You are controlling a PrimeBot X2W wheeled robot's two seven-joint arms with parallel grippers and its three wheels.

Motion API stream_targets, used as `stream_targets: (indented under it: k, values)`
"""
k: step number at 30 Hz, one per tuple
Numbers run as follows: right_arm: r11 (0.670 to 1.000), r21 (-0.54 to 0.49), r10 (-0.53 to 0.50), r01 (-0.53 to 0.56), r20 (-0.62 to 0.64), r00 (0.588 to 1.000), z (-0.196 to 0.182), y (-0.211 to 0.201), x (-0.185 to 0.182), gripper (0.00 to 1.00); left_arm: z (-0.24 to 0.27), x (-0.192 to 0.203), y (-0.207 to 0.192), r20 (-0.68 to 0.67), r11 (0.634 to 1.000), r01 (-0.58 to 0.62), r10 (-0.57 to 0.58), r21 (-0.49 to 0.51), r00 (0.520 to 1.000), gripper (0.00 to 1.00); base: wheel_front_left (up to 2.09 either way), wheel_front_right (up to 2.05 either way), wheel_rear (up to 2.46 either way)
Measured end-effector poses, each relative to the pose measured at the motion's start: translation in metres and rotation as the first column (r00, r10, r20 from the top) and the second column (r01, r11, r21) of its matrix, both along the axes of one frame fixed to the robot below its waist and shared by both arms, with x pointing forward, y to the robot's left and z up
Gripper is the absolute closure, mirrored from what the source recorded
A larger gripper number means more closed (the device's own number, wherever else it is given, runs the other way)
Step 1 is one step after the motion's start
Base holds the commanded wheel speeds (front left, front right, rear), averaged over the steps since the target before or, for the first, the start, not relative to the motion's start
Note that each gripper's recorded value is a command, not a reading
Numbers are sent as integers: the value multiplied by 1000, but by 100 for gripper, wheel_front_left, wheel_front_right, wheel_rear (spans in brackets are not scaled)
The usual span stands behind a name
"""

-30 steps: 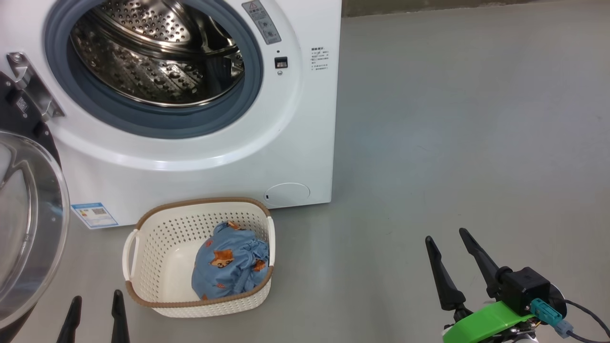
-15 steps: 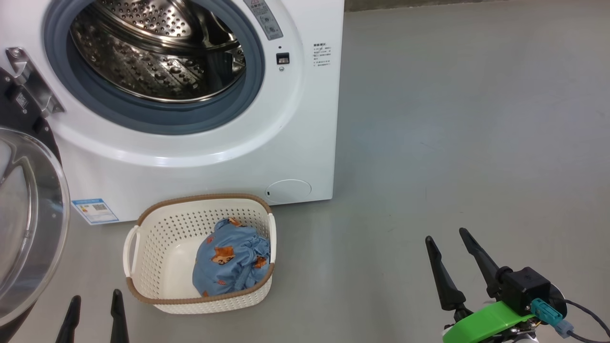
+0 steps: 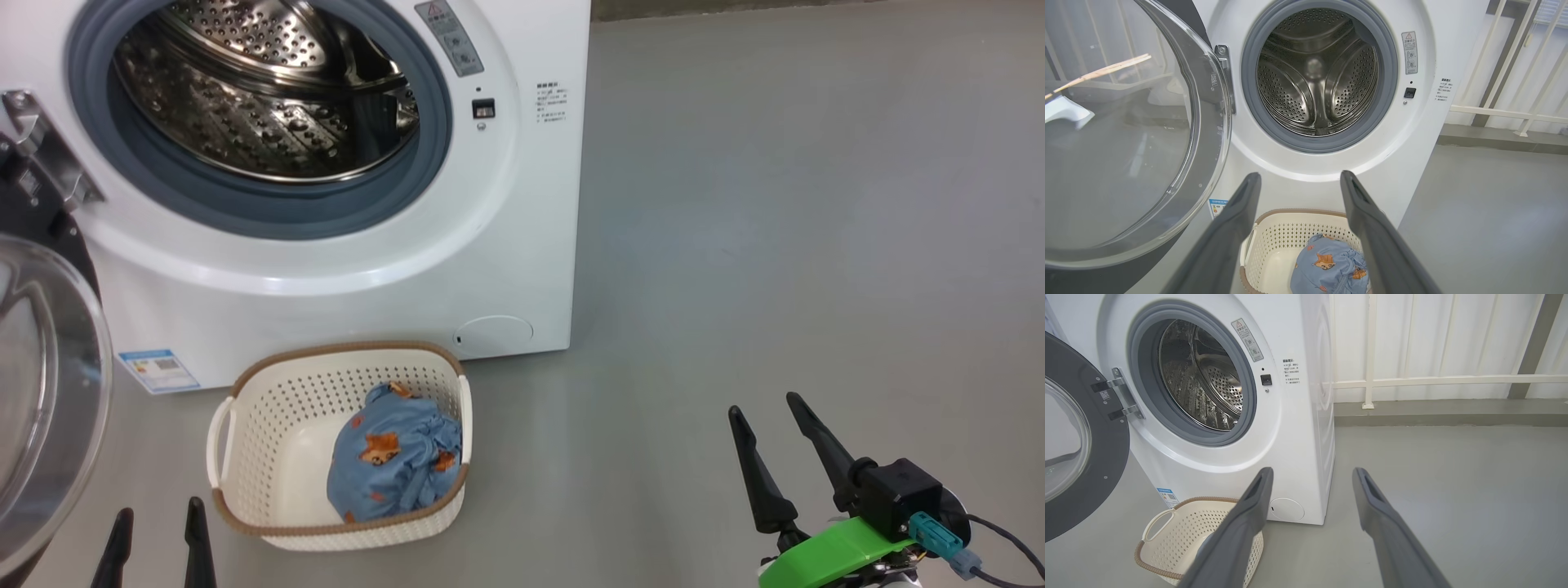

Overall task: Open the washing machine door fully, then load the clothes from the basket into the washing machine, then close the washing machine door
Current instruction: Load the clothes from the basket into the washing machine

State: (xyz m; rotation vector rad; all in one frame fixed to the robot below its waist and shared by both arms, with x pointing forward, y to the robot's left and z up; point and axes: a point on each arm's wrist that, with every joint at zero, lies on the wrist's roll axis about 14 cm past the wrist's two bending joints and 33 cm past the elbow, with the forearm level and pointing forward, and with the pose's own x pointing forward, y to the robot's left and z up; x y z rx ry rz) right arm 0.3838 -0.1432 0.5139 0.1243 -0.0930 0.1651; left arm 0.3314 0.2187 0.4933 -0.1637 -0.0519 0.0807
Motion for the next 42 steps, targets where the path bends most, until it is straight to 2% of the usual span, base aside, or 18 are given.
stream_targets:
  k: [18, 42]
  values:
    - [1000, 1, 7, -7, -22, 1000, -8, 2, 3, 0, 3, 6, 6, 11, 1000, -19, 19, -4, 1000, 0, 169, -168, 0]
    - [1000, 1, 8, -8, -40, 999, -13, 3, 2, 0, 4, 6, -1, 13, 1000, 2, -2, -7, 1000, 0, 10, -10, 0]
